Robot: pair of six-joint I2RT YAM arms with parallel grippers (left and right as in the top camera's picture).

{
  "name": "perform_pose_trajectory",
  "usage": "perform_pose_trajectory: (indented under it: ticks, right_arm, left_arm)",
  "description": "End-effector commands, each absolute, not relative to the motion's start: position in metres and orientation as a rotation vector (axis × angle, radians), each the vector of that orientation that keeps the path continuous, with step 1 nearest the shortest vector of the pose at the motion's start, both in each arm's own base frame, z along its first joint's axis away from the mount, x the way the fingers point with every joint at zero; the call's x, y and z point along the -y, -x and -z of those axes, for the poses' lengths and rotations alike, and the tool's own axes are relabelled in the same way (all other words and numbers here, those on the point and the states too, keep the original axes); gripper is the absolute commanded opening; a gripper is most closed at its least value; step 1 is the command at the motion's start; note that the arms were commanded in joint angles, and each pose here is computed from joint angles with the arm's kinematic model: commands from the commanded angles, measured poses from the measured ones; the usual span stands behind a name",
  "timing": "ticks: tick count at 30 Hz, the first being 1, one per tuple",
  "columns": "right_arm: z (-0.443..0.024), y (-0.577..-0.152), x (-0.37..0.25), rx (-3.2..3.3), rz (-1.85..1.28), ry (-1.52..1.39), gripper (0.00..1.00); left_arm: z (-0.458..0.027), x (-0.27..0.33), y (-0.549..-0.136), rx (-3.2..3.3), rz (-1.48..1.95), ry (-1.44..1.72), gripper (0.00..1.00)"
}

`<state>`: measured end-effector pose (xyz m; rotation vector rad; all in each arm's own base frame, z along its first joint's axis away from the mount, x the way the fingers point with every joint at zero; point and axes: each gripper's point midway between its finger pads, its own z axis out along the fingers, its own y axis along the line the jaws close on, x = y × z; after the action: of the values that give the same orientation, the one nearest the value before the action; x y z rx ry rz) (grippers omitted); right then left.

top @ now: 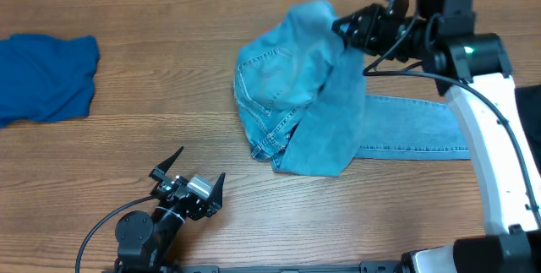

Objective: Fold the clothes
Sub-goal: 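Grasp the jeans with the right gripper and drag them to table center, then reach the left gripper to the jeans waistband and grasp it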

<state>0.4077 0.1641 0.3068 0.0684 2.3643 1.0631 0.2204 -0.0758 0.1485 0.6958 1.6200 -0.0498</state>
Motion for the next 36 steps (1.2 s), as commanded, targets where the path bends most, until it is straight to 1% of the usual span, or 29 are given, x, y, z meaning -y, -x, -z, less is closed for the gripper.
perform_pose_trajectory:
  ticks: [1, 6, 7, 8, 9, 11, 12, 13, 17, 20, 21, 23, 28, 31, 33, 36]
  right_arm:
    - [-0.312, -0.411, -0.151, -2.343, -0.885, 0.003, 0.04]
    - [-0.296, -0.413, -0.131, -2.398, -0.723, -0.059, 0.05]
    - [-0.293, -0.413, -0.127, -2.406, -0.691, -0.075, 0.07]
    - [-0.291, -0.413, -0.123, -2.414, -0.663, -0.088, 0.11]
    - [-0.290, -0.412, -0.122, -2.418, -0.655, -0.080, 0.20]
    - [-0.289, -0.412, -0.122, -2.421, -0.648, -0.067, 0.32]
    - [-0.289, -0.411, -0.122, -2.421, -0.645, -0.057, 0.43]
    - [-0.289, -0.411, -0.122, -2.421, -0.639, -0.043, 0.51]
    - [-0.286, -0.412, -0.118, -2.428, -0.607, -0.055, 0.59]
    - [-0.285, -0.412, -0.115, -2.434, -0.586, -0.065, 0.63]
    - [-0.284, -0.412, -0.112, -2.437, -0.564, -0.075, 0.66]
    - [-0.279, -0.415, -0.096, -2.445, -0.449, -0.122, 0.69]
    - [-0.276, -0.420, -0.074, -2.433, -0.285, -0.183, 0.77]
    - [-0.275, -0.420, -0.067, -2.435, -0.238, -0.201, 0.84]
    - [-0.273, -0.417, -0.067, -2.447, -0.235, -0.202, 0.87]
    - [-0.271, -0.415, -0.067, -2.460, -0.232, -0.204, 0.87]
  left_arm:
    - [-0.149, 0.076, -0.220, -1.614, 0.060, -0.689, 1.00]
    - [-0.149, 0.076, -0.220, -1.614, 0.060, -0.689, 1.00]
    - [-0.149, 0.076, -0.220, -1.614, 0.060, -0.689, 1.00]
    - [-0.149, 0.076, -0.220, -1.614, 0.060, -0.689, 1.00]
    - [-0.149, 0.076, -0.220, -1.613, 0.060, -0.690, 1.00]
    - [-0.149, 0.076, -0.220, -1.614, 0.060, -0.689, 1.00]
    - [-0.149, 0.076, -0.220, -1.614, 0.060, -0.689, 1.00]
    - [-0.149, 0.076, -0.220, -1.614, 0.060, -0.689, 1.00]
    - [-0.150, 0.076, -0.220, -1.613, 0.060, -0.690, 1.00]
    - [-0.151, 0.077, -0.220, -1.604, 0.060, -0.691, 1.00]
    - [-0.151, 0.078, -0.220, -1.604, 0.066, -0.694, 1.00]
    - [-0.150, 0.081, -0.218, -1.602, 0.085, -0.706, 1.00]
    - [-0.158, 0.089, -0.215, -1.559, 0.136, -0.722, 1.00]
    - [-0.166, 0.090, -0.215, -1.578, 0.240, -0.617, 1.00]
    - [-0.179, 0.090, -0.214, -1.587, 0.336, -0.508, 1.00]
    - [-0.203, 0.090, -0.211, -1.553, 0.360, -0.468, 1.00]
